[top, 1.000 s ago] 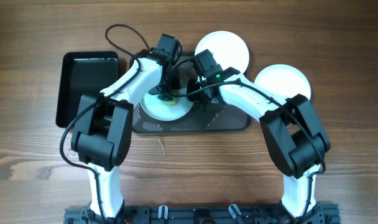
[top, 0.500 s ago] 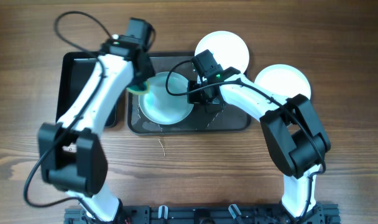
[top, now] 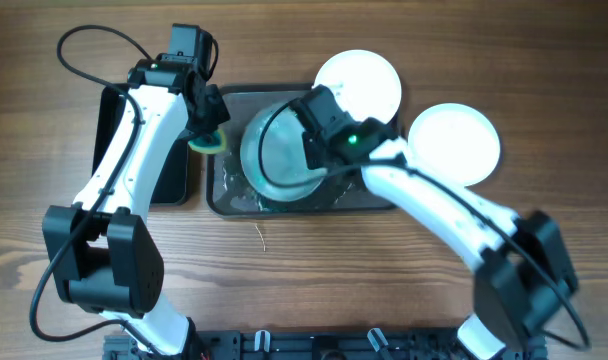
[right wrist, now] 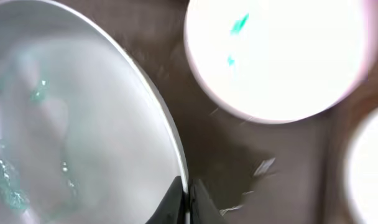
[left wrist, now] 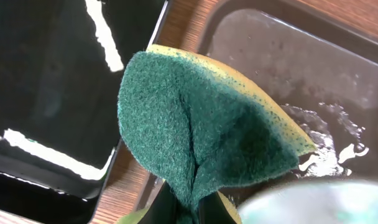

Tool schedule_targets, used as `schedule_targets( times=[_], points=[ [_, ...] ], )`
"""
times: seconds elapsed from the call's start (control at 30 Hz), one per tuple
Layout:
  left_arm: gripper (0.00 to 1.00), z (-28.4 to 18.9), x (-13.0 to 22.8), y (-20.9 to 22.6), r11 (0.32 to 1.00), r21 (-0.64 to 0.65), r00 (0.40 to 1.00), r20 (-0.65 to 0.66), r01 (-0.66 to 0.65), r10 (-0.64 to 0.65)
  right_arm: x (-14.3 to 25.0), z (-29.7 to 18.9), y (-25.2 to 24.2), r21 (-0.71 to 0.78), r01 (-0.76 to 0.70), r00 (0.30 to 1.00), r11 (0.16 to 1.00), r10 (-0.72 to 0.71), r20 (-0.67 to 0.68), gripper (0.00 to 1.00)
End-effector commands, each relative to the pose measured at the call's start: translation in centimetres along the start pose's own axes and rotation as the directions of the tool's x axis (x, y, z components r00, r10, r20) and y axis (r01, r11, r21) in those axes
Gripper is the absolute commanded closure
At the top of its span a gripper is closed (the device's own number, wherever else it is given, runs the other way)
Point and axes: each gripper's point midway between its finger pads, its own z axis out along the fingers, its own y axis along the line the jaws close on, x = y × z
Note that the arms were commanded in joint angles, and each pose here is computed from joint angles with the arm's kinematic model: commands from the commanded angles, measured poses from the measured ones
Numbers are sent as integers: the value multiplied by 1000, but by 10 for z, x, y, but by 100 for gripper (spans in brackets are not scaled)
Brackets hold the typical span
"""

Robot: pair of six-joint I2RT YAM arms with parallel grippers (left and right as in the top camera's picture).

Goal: Clean dirty plates on tray and stack at the side
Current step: 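Lift the plate with the right gripper while left withdraws the sponge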

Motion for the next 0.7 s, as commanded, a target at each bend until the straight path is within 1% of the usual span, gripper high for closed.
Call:
schedule_targets(
  times=[0.0,0.07,0.1,0.13,0.23,0.33,0.43,0.53,0.67],
  points=[
    [96,-5,-1,-8,999,45,1000,-5,-20,21,-31,-43,-38,337,72,972,939,-142,187,96],
    [96,-5,-1,-8,999,45,1000,-5,-20,21,-36,-57,-41,423,96,955,901,-203,216,96],
    [96,-5,-1,-8,999,45,1000,-5,-21,21,-40,-66,-43,485,95,942,869,-237,239,96],
    [96,-5,-1,-8,999,45,1000,-5,-20,21,-43,-78,-46,550,80,927,831,-265,265,95],
    [96,-5,-1,-8,999,46,1000,-2,-20,20,-50,-103,-50,662,35,893,748,-321,316,96],
    [96,-5,-2,-9,999,49,1000,2,-19,19,-57,-127,-48,748,19,858,663,-395,329,96],
    [96,-5,-2,-9,999,49,1000,2,-20,20,-62,-146,-45,799,-19,834,601,-432,344,96],
    [96,-5,-2,-9,999,49,1000,2,-20,20,-68,-155,-34,820,19,820,573,-479,315,96],
    [96,-5,-2,-9,999,49,1000,1,-20,20,-76,-160,-26,818,24,812,575,-488,320,96]
  ],
)
